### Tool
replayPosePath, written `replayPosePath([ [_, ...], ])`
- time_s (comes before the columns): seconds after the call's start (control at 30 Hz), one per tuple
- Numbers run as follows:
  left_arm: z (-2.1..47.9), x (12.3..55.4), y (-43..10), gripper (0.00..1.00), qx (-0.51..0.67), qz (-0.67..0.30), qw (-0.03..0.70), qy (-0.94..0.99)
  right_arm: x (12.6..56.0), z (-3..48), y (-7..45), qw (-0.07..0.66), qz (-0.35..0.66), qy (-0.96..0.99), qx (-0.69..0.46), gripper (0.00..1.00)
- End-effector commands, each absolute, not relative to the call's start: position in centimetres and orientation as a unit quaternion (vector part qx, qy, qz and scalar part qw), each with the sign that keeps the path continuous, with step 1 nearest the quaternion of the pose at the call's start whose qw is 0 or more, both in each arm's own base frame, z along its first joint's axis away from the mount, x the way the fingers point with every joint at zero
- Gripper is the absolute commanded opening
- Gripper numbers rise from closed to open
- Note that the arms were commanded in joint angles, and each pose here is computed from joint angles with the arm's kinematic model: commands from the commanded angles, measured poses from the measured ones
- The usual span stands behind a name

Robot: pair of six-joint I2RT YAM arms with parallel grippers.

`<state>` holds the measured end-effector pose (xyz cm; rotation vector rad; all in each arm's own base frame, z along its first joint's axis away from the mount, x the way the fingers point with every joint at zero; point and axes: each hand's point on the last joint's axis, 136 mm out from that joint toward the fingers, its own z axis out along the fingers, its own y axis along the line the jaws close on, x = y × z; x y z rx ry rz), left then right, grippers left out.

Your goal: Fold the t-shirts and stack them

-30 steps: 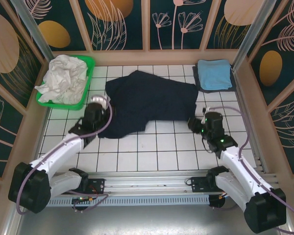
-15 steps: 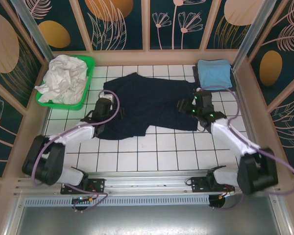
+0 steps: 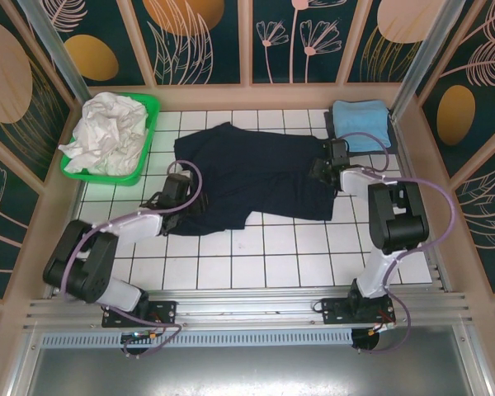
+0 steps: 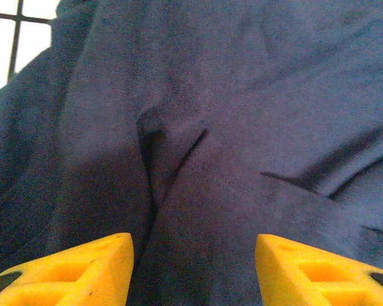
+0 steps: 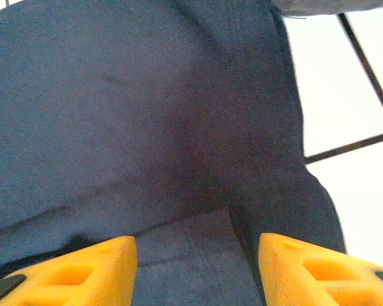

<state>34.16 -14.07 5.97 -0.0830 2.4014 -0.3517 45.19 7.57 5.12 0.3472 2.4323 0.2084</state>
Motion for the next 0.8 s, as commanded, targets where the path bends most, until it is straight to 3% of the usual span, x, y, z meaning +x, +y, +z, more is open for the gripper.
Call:
replayPosePath([
  [0.0,7.4,32.6,-15.1,0.56,-0.026,-0.165,0.355,0.920,45.7,4.5,8.1,0.330,0.080,0.933,0.120,0.49],
  [0.17,8.6,31.6,-18.0,0.64,0.020,-0.185,0.344,0.921,45.3,4.3,7.9,0.331,0.079,0.932,0.125,0.37],
  [0.23,8.1,31.4,-19.2,0.78,0.043,-0.188,0.335,0.922,45.2,4.2,7.9,0.330,0.077,0.933,0.123,0.34],
  [0.3,7.0,31.1,-20.1,0.81,0.054,-0.187,0.325,0.925,45.0,4.1,7.6,0.331,0.076,0.933,0.121,0.28],
  [0.53,4.8,30.4,-22.1,0.70,0.063,-0.207,0.307,0.927,44.8,4.1,7.8,0.321,0.111,0.933,0.118,0.02],
  [0.77,2.5,30.1,-20.0,0.27,0.031,-0.156,0.291,0.944,44.4,8.3,7.8,0.355,0.123,0.920,0.113,0.00],
])
